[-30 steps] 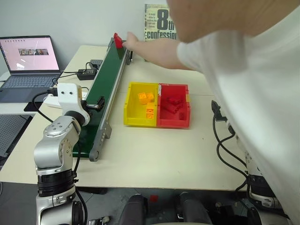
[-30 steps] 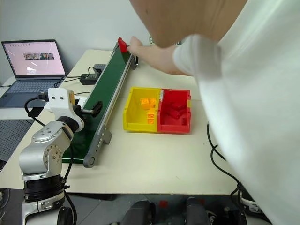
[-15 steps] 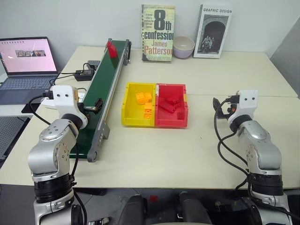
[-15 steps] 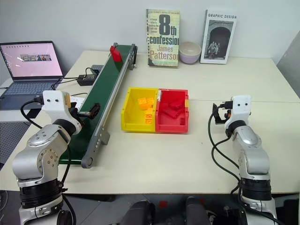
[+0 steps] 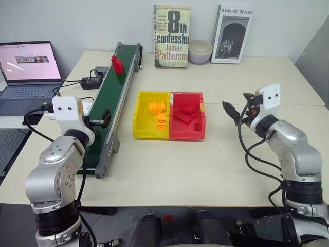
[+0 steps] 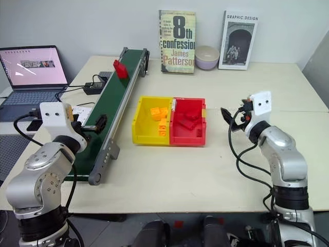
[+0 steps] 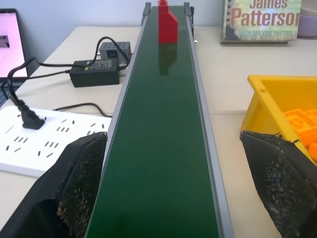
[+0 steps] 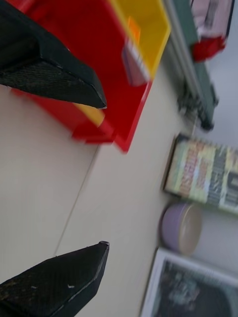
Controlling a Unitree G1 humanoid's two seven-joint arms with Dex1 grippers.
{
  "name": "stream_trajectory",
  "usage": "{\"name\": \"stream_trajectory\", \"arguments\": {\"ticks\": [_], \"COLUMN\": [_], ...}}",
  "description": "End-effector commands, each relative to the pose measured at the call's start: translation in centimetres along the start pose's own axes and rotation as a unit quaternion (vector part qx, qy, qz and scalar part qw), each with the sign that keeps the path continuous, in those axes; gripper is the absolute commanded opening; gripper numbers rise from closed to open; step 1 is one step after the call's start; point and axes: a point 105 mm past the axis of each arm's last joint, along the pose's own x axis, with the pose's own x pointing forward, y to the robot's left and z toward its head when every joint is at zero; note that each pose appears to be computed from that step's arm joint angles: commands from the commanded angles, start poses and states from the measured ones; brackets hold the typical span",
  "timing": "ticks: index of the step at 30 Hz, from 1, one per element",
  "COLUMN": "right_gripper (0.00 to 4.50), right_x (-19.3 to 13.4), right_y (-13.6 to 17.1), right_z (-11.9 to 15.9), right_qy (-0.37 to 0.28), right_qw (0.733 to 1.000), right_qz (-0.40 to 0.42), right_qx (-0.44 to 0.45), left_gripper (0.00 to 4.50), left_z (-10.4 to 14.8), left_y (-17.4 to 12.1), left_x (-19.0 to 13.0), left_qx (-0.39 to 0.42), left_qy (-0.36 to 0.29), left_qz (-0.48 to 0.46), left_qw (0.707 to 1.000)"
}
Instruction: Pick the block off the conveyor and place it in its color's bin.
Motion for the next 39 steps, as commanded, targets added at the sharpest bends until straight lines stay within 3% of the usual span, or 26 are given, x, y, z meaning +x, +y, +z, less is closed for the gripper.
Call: {"name": "stream_trajectory", "arguments": {"ticks": [1, 6, 11, 39], "right_gripper": [4.5, 4.5, 4.5, 4.5], "right_x": [0.2, -0.6, -0.9, -2.1], "right_y": [3.5, 6.8, 9.1, 10.5], "right_z": [3.1, 4.4, 4.8, 5.1], "right_qy": [-0.038, -0.037, -0.034, -0.037], "right_qw": [0.986, 0.959, 0.942, 0.95], "right_qz": [0.157, 0.278, 0.33, 0.304], "right_qx": [0.031, 0.05, 0.054, 0.05], "left_gripper": [4.49, 4.49, 4.49, 4.49], "left_z": [1.7, 1.3, 1.1, 0.6], "left_y": [-0.1, -0.5, -0.5, 0.8], "left_x": [-0.4, -0.2, 0.2, 6.3], "left_qx": [-0.014, -0.018, -0.016, -0.013], "left_qy": [-0.045, -0.039, -0.029, -0.033], "left_qz": [-0.003, -0.028, -0.054, -0.058], "left_qw": [0.999, 0.999, 0.998, 0.998]}}
